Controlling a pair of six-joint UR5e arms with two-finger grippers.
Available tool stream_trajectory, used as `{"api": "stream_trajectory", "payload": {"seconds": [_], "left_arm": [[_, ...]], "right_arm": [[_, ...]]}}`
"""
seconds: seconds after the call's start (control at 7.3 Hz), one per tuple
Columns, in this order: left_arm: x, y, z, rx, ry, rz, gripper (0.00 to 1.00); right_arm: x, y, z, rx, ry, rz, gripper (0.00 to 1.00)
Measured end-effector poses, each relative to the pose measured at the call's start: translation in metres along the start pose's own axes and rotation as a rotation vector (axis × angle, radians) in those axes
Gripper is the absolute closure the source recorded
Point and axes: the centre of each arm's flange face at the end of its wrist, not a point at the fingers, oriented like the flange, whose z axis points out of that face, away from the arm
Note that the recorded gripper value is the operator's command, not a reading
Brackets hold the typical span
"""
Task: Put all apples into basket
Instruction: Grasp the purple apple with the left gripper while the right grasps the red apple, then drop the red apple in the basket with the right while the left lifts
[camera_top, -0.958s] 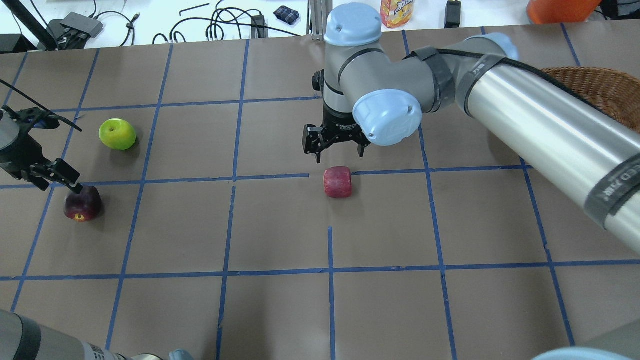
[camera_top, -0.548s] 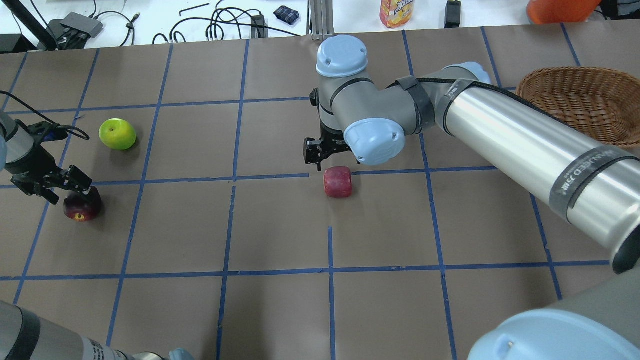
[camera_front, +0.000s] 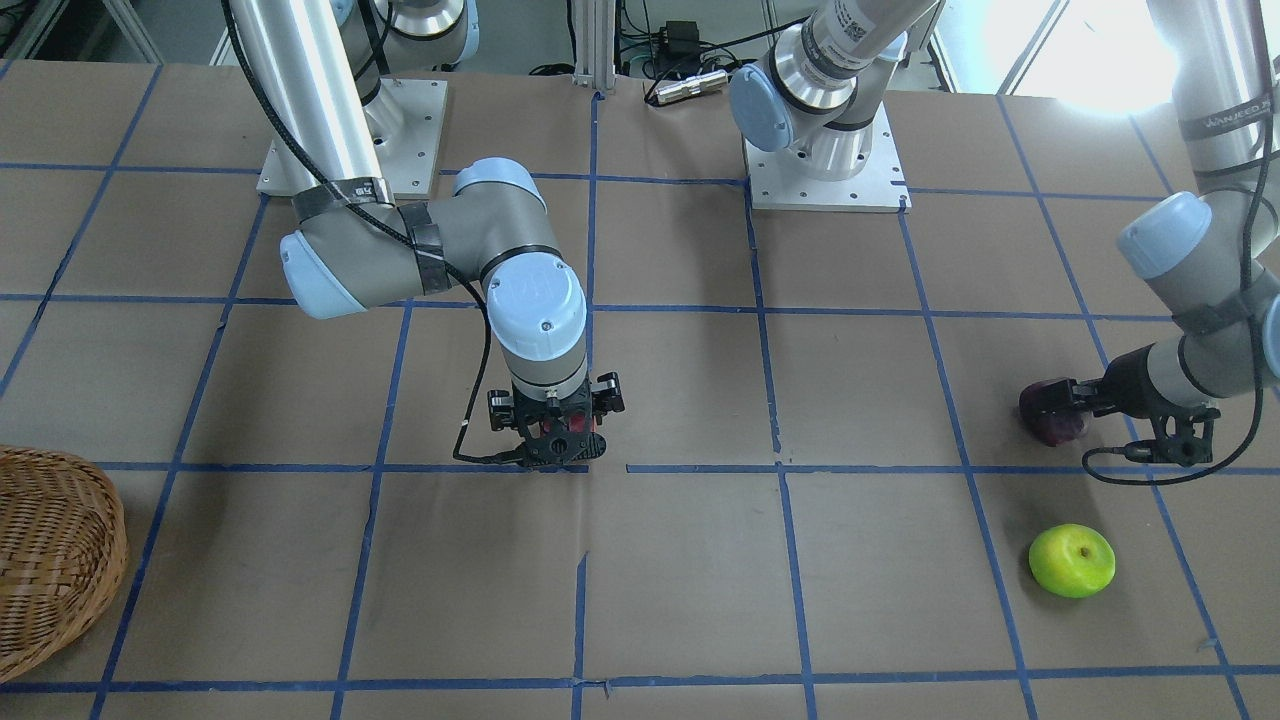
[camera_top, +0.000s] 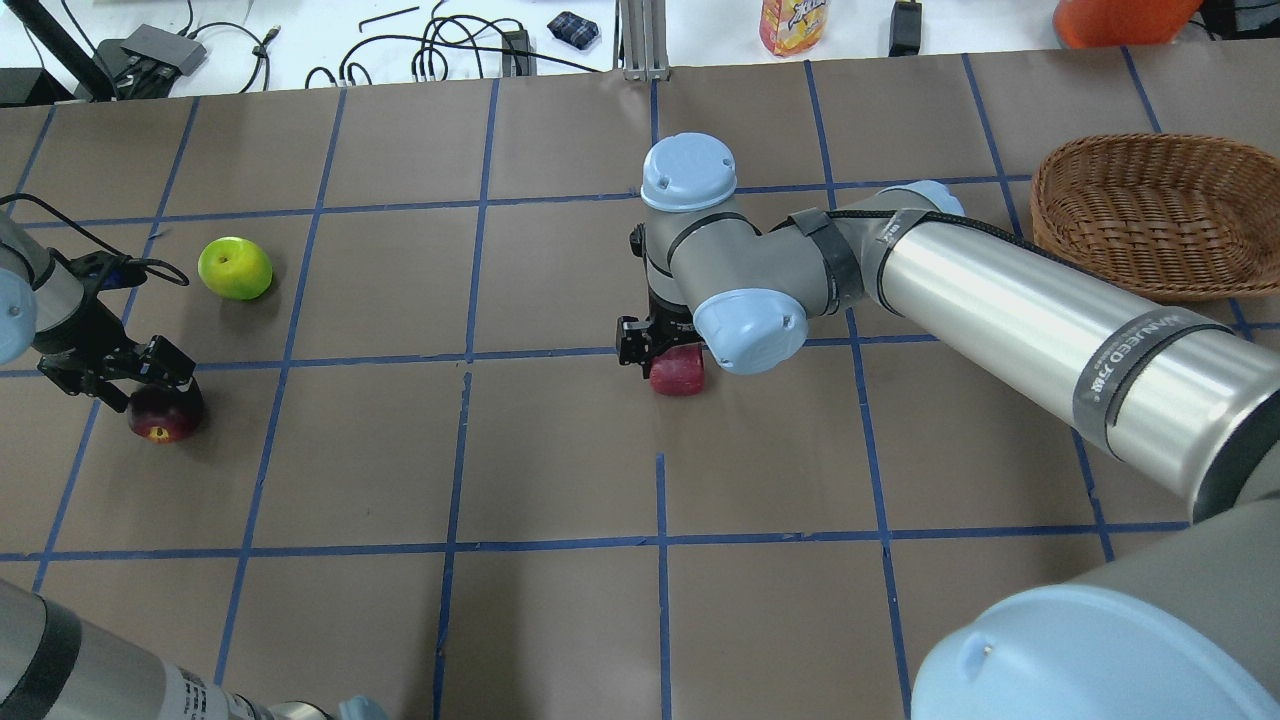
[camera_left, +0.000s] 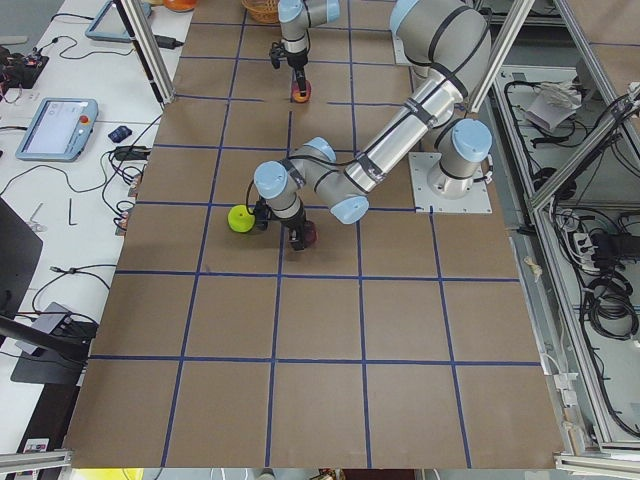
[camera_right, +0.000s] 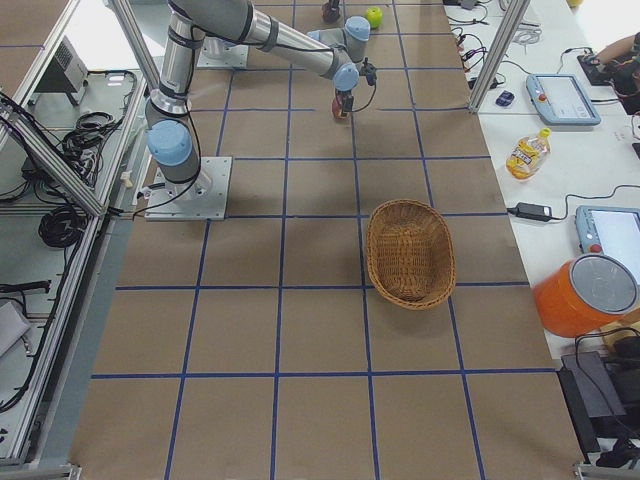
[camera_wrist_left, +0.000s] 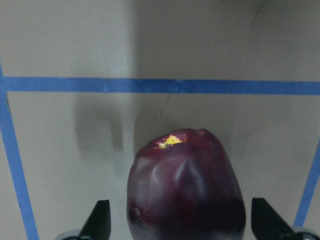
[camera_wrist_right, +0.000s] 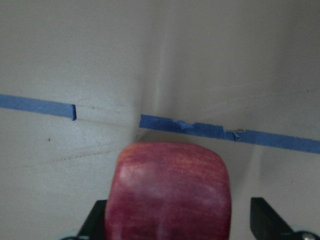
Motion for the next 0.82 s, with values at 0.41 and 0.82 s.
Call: {"api": "stream_trajectory", "payload": {"seconds": [0.41,0.82], "left_arm": [[0.0,0.001,0.013,-0.014,0.01,0.005,0.19],[0.002,0.005,0.01,-0.02,-0.007,0.038,1.0]], "right_arm": [[0.003,-0.004,-0.006,0.019,-0.004,0.003,0.86],[0.081,-0.049,-0.086,0.06,-0.016,0.118,0.93]]}}
